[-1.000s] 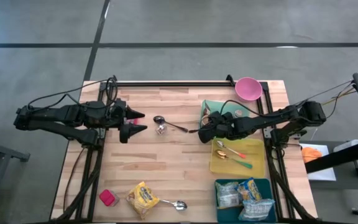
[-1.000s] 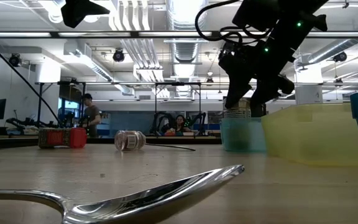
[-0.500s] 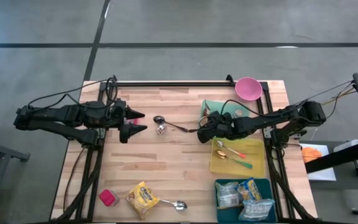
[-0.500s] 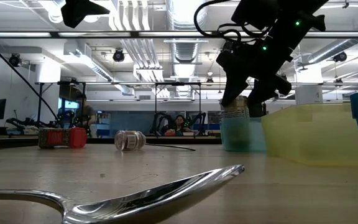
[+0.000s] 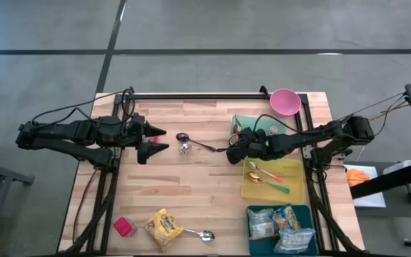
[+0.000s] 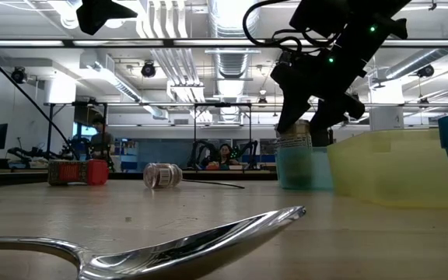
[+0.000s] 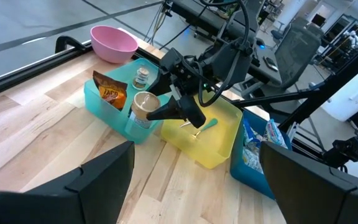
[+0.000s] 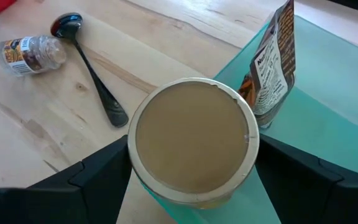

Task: Pick & Place Food Item
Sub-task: Put the golden seasoning bottle into the green bin

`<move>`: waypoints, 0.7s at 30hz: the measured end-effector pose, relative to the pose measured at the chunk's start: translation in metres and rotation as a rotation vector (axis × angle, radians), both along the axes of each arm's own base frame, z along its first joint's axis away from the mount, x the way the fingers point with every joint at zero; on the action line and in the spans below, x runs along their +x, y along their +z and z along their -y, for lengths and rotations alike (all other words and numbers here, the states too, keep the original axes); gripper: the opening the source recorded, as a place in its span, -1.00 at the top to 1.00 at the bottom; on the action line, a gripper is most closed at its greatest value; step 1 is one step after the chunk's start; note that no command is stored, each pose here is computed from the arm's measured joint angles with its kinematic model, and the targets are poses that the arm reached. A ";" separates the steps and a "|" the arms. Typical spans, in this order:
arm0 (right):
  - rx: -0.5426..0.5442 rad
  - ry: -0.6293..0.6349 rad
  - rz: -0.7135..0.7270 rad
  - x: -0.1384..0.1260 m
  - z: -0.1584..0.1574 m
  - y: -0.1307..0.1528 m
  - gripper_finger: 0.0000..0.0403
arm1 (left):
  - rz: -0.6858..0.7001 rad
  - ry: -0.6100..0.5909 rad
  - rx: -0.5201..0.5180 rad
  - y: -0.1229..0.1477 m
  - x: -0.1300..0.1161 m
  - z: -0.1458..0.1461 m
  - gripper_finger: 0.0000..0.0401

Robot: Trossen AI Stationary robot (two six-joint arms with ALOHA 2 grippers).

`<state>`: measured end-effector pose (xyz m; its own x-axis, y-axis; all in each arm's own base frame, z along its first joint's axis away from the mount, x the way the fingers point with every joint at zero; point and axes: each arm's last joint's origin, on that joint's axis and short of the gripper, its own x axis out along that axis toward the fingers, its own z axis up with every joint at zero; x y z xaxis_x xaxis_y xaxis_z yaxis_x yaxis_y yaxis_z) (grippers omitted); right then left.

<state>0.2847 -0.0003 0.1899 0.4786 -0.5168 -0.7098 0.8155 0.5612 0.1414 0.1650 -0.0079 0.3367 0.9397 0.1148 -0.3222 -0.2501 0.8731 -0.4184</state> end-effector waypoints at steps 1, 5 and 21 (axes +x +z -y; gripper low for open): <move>0.004 0.002 0.002 0.000 0.000 0.000 -0.57 | 0.000 0.000 0.000 0.000 0.000 0.000 -0.74; 0.027 0.011 0.010 -0.001 0.000 0.002 -0.57 | 0.000 0.000 0.000 0.000 0.000 0.000 -0.74; 0.034 0.024 0.031 -0.003 -0.001 0.008 -0.57 | -0.017 0.000 0.001 -0.002 -0.001 0.000 -0.74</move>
